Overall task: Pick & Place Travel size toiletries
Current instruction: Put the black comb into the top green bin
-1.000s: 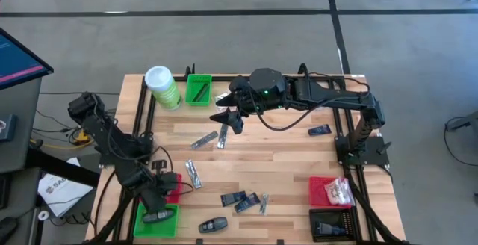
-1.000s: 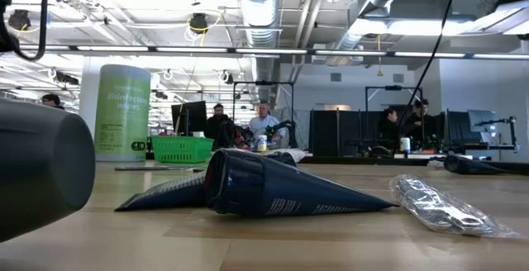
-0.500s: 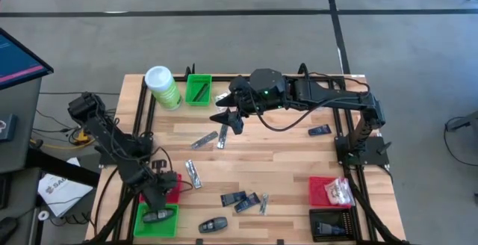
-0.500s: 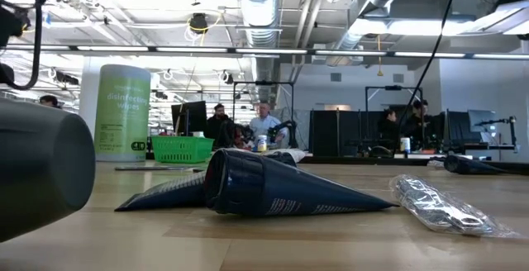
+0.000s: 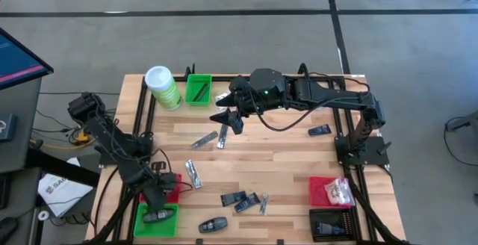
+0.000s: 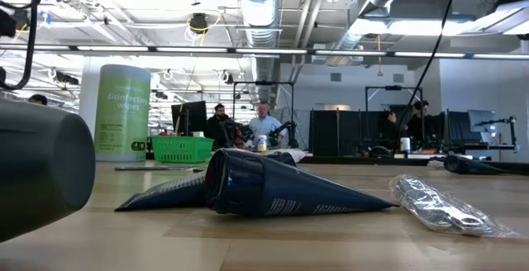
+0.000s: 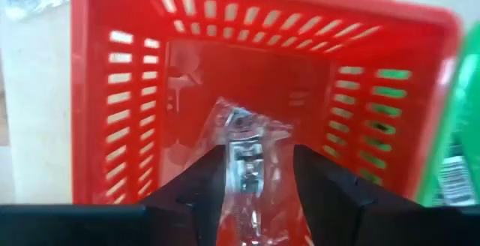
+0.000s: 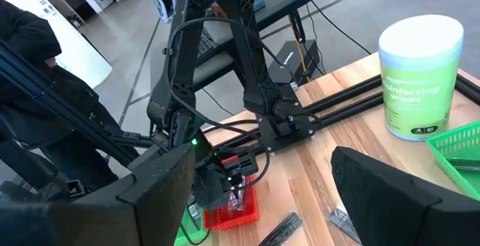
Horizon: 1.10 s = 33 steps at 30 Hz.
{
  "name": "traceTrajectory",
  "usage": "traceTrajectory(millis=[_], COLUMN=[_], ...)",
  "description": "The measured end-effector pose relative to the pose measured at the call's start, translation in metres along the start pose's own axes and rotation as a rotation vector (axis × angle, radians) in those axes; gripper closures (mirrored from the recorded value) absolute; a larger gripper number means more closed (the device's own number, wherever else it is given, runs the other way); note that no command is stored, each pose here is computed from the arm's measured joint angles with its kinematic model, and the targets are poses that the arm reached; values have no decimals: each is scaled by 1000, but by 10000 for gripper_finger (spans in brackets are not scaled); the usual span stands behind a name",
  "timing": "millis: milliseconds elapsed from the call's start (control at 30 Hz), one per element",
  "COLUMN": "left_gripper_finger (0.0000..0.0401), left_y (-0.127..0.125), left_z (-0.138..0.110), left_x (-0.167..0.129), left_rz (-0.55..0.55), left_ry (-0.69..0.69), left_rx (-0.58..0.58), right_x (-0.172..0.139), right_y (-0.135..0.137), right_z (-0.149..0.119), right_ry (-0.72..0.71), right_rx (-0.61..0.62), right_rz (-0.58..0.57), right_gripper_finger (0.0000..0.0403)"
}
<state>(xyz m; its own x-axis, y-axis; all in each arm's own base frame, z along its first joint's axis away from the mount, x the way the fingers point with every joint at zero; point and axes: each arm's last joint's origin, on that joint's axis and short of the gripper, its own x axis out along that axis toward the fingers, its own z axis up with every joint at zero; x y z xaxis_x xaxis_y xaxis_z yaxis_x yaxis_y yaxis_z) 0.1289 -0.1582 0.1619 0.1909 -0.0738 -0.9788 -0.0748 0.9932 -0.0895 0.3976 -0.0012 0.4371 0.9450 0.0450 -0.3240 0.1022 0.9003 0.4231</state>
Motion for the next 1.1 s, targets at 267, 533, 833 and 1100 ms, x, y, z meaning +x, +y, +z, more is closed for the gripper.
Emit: traceTrajectory(millis=[267,533,833,1100], left_gripper_finger=[250,272,295,311], left_y=[1,23,44,51], left_z=[2,-5,5,33], left_x=[-23,-63,-83,-91], left_rz=[-66,-165,-189,-173], left_ry=[-34,-166,-396,-661], left_rx=[-88,-254,-409,-469], right_x=[0,0,-1,-2], right_y=[0,-4,-12,-17], right_z=[0,0,-2,-8], right_ry=[0,12,55,127], right_rx=[0,3,11,33], right_rz=[-1,-16,-51,-92], right_gripper_finger=[100,100,100,100])
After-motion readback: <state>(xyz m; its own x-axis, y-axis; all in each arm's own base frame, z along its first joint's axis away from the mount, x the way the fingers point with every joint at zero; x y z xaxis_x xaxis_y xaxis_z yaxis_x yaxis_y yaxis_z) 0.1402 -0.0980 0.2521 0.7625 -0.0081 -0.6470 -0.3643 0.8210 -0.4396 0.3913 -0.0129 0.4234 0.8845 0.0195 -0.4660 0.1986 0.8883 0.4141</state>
